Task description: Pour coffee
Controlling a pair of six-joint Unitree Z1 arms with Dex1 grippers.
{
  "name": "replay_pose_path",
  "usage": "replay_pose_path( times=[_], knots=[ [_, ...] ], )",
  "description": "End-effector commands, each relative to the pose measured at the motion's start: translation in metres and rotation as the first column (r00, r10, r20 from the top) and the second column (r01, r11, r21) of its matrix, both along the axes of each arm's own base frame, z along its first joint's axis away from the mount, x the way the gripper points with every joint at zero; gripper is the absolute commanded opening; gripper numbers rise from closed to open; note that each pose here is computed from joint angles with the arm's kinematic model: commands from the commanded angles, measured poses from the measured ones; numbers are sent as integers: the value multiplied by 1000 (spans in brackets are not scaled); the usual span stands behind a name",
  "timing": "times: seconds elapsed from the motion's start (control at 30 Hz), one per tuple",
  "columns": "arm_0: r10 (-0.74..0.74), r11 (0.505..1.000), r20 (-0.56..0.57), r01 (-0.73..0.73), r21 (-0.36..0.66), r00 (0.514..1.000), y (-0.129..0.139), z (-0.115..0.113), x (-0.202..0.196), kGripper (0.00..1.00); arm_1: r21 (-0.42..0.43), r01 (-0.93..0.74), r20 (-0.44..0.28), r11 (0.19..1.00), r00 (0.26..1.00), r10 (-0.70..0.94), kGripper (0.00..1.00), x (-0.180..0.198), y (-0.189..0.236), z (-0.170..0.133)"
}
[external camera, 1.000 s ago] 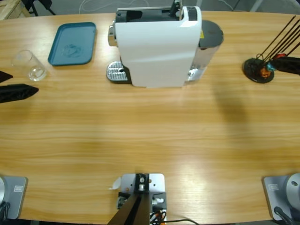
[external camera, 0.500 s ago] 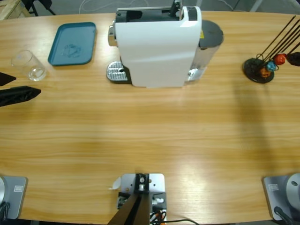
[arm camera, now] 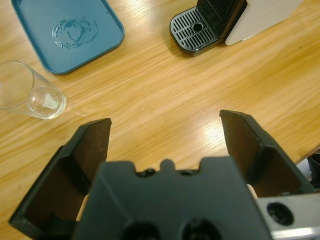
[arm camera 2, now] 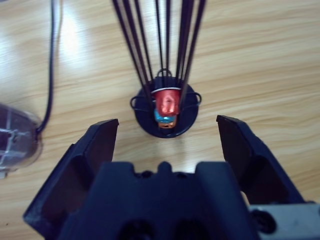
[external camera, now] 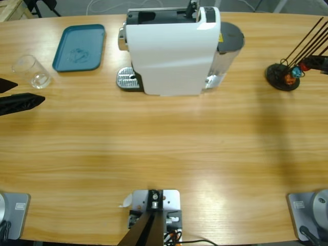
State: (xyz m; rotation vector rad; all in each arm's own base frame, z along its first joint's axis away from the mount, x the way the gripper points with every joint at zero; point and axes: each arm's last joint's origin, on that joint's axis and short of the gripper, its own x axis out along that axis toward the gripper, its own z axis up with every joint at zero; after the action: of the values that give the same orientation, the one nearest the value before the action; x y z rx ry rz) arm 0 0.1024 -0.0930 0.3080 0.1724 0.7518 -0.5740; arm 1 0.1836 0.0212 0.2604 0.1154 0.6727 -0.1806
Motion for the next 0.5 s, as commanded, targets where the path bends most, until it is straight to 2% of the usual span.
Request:
replay_pose_path(
  times=[0.03,0.13,0.5],
  knots=[
    [-6,1000,-10,6,31,1000,1,-11,-3,936,-18,53,-71,998,996,-54,821,7,-5,-24],
    [-6,999,-11,6,32,1000,1,-11,-3,931,-13,48,-68,999,996,-49,766,8,-4,-24],
    [-6,999,-15,6,36,1000,1,-12,-2,931,-12,40,-81,999,996,-41,757,17,-2,-29]
  ],
)
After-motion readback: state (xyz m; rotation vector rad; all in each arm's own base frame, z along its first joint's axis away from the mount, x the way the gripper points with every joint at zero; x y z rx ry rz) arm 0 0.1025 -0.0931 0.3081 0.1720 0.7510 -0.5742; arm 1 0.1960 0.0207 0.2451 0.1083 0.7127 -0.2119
